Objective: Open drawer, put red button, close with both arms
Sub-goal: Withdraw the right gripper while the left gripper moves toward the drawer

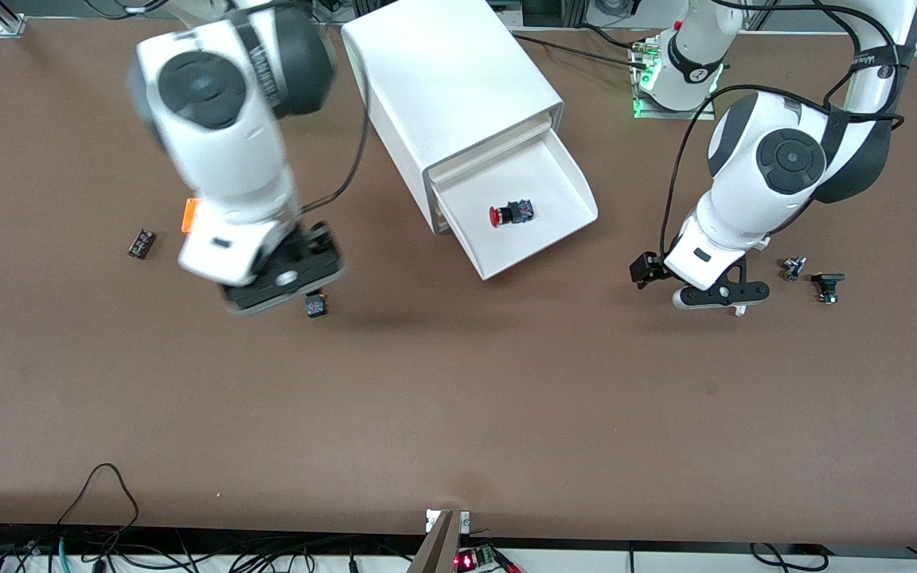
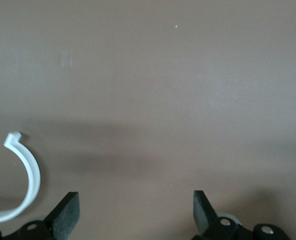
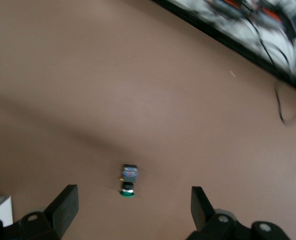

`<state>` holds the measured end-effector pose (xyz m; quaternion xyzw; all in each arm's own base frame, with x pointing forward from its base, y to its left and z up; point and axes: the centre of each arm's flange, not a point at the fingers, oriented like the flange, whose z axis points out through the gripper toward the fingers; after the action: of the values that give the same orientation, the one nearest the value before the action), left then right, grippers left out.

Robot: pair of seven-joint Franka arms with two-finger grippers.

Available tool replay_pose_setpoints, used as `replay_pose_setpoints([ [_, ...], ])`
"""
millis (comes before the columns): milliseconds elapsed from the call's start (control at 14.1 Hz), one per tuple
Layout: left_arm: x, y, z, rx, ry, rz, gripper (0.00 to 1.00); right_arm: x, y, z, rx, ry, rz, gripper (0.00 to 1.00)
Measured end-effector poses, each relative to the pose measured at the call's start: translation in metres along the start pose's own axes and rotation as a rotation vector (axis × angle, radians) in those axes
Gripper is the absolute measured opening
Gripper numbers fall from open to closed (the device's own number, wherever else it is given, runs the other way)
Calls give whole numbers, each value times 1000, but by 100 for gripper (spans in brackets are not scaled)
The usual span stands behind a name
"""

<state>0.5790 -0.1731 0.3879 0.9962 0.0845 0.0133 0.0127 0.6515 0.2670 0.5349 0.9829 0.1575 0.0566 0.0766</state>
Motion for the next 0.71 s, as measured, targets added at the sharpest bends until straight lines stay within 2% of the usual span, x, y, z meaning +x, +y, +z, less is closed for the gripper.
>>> replay_pose_setpoints([
  [283, -20, 21, 34, -5, -21, -90, 100, -16, 153, 28, -22, -71, 322, 100],
  [495, -26, 30, 49, -5, -36, -139, 100, -62, 242, 42, 1, -167, 489, 100],
  [707, -47, 64, 91, -28, -53, -213, 100, -114, 289, 34, 8, -177, 573, 100],
])
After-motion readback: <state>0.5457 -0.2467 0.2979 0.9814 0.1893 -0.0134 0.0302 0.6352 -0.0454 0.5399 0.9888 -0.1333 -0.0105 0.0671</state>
